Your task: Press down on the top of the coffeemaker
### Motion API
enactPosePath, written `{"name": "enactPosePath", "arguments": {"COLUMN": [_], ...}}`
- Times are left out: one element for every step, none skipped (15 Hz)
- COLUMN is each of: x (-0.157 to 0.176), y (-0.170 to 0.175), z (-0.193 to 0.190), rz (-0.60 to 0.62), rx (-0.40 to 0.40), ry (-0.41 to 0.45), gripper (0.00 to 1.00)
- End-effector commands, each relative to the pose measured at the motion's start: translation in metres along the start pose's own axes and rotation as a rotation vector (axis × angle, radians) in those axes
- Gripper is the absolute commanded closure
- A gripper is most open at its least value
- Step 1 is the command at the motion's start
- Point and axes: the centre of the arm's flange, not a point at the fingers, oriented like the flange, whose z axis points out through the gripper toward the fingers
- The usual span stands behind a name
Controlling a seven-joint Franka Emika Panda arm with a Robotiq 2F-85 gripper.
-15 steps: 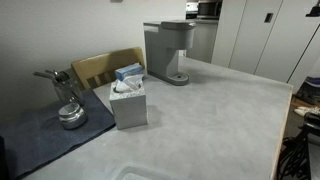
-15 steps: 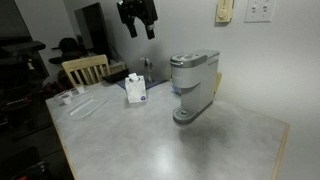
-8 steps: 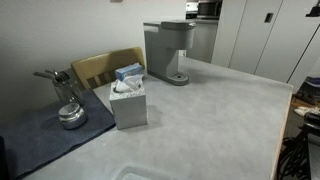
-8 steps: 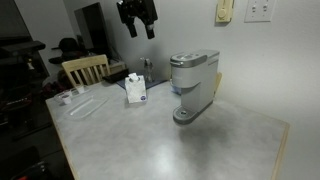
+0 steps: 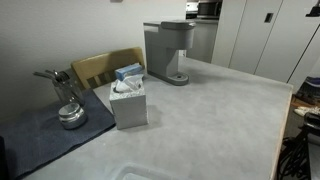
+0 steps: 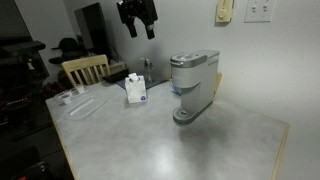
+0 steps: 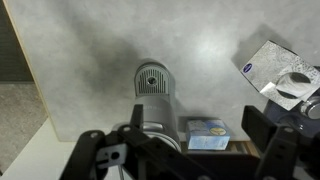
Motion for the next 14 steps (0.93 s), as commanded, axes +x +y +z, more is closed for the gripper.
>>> {"name": "enactPosePath", "arguments": {"x": [0.0078, 0.0078, 0.0078, 0.0078, 0.0078, 0.0078, 0.0078, 0.0078, 0.0078, 0.0078, 0.0000, 0.0000, 0.0000, 0.0000], "y": [0.0066, 0.0066, 0.0066, 0.0066, 0.0066, 0.0066, 0.0066, 0.0066, 0.0066, 0.0066, 0.0000, 0.0000, 0.0000, 0.0000], "z": [0.0008, 0.0008, 0.0008, 0.0008, 0.0008, 0.0008, 0.0008, 0.0008, 0.0008, 0.0008, 0.0000, 0.0000, 0.0000, 0.0000], "rz": [-0.011, -0.011, -0.011, -0.011, -0.011, -0.011, -0.011, -0.011, -0.011, -0.011, 0.000, 0.000, 0.000, 0.000], "rx": [0.016, 0.016, 0.016, 0.016, 0.016, 0.016, 0.016, 0.016, 0.016, 0.016, 0.000, 0.000, 0.000, 0.000], "ry": [-0.026, -0.026, -0.026, -0.026, -0.026, -0.026, -0.026, -0.026, -0.026, -0.026, 0.000, 0.000, 0.000, 0.000], "gripper": [0.00, 0.00, 0.00, 0.00, 0.00, 0.00, 0.00, 0.00, 0.00, 0.00, 0.00, 0.00, 0.00, 0.00]}}
